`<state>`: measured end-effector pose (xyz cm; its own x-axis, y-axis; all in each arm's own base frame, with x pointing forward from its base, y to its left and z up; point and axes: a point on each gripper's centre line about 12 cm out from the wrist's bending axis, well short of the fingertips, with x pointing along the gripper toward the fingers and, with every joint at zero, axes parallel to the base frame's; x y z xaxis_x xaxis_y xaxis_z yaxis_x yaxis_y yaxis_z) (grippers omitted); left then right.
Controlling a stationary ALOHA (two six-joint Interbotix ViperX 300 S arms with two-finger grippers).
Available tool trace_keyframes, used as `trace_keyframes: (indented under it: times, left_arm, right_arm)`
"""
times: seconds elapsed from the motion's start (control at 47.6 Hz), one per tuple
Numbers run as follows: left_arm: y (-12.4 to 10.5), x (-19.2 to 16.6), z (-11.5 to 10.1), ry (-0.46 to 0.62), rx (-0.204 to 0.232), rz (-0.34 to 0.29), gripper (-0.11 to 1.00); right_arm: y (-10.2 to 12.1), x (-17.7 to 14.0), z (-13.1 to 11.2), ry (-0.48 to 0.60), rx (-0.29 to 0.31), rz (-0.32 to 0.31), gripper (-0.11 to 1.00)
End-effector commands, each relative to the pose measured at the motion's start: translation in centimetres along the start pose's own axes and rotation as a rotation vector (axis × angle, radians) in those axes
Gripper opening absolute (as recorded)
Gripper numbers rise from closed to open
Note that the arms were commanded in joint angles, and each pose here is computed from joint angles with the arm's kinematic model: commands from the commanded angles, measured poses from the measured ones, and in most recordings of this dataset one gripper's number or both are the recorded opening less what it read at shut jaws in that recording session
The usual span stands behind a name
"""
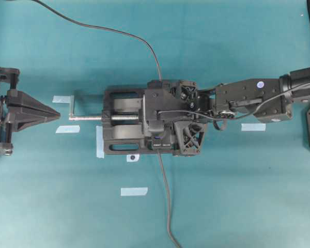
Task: Insert the USB into the second port from the front of the fixed hub.
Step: 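Press the plug fully into the port with the right gripper, then open the right gripper to release the inserted plug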
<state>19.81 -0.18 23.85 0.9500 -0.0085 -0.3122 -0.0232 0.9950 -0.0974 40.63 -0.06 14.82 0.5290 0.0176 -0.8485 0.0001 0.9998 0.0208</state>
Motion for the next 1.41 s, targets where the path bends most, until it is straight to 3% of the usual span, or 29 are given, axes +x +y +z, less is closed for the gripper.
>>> trace_keyframes:
  times: [0.0,0.609,1.029,1.387]
  left_arm:
    - [-0.1,0.0,0.7,-0.018,0.000,-0.002,0.00]
    - [-0.1,0.0,0.7,-0.018,0.000,-0.002,0.00]
    - [-0.1,0.0,0.7,-0.018,-0.002,-0.002,0.00]
    - [-0.1,0.0,0.8,-0.020,0.000,-0.003,0.00]
  right_arm:
    - [0.1,-1.3,1.3,-0.052,0.007,0.001,0.70]
    - [-0.1,-2.9,1.9,-0.089,0.008,-0.003,0.69]
    - [0.2,-4.7,1.0,-0.113,0.003,0.001,0.69]
    - [0.1,-7.8,1.1,-0.259,0.005,-0.004,0.69]
